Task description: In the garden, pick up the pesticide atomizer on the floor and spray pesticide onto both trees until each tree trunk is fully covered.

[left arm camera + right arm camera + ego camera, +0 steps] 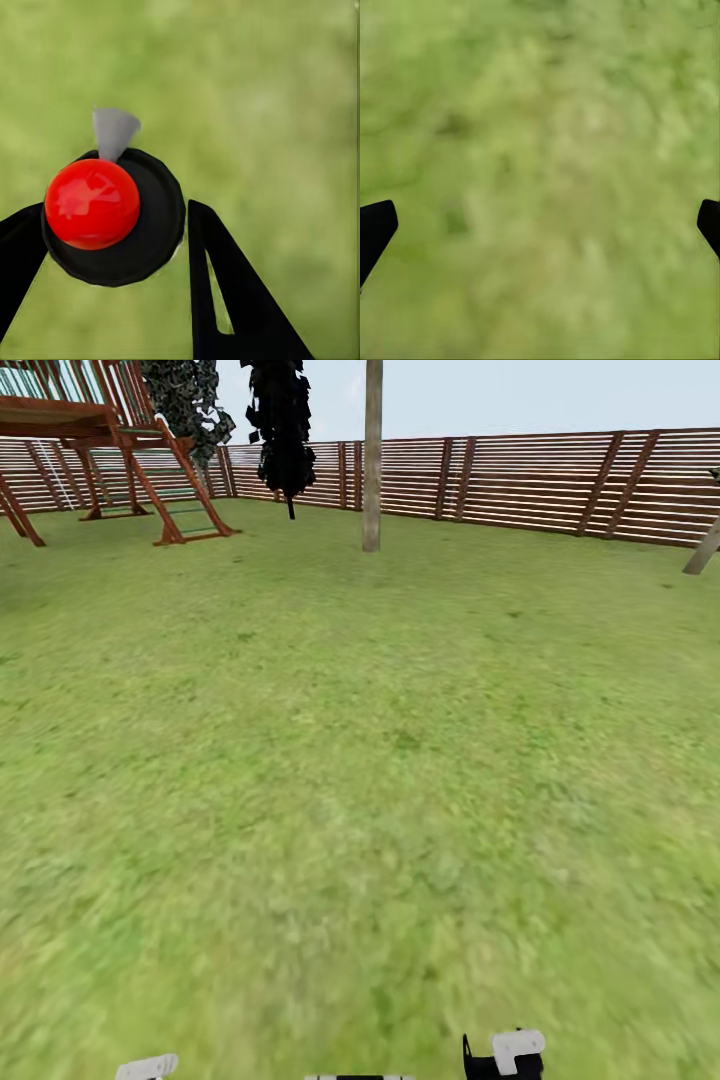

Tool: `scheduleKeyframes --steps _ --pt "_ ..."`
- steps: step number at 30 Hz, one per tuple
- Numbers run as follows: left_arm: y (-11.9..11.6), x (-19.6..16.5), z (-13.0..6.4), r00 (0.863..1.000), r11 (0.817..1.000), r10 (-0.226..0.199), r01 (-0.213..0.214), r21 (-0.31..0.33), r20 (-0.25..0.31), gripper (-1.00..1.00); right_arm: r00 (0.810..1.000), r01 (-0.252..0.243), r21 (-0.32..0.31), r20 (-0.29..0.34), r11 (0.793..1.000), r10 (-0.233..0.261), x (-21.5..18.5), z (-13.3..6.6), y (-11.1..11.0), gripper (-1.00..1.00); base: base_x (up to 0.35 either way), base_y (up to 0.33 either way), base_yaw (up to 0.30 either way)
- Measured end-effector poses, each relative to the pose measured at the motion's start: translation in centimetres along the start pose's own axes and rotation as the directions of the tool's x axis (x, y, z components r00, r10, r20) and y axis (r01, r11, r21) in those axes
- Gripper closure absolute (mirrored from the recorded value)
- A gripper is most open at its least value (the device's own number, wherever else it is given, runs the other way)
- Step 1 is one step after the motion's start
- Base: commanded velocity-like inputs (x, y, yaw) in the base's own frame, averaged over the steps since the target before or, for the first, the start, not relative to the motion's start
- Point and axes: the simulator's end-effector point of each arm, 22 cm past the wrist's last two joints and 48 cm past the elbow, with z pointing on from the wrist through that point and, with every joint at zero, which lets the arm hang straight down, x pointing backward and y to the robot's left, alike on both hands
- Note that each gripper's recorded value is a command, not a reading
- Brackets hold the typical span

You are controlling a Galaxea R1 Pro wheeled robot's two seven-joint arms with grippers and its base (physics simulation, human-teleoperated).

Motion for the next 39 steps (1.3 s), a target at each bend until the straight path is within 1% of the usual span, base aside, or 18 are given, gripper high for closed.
scheduleKeyframes --steps 39 --pt "0.01 -0.01 0.00 1.000 1.000 0.000 0.000 0.000 0.000 1.00 1.000 0.000 -0.002 -0.001 1.000 0.000 0.02 0.00 0.04 -1.00 0.340 0.000 0.000"
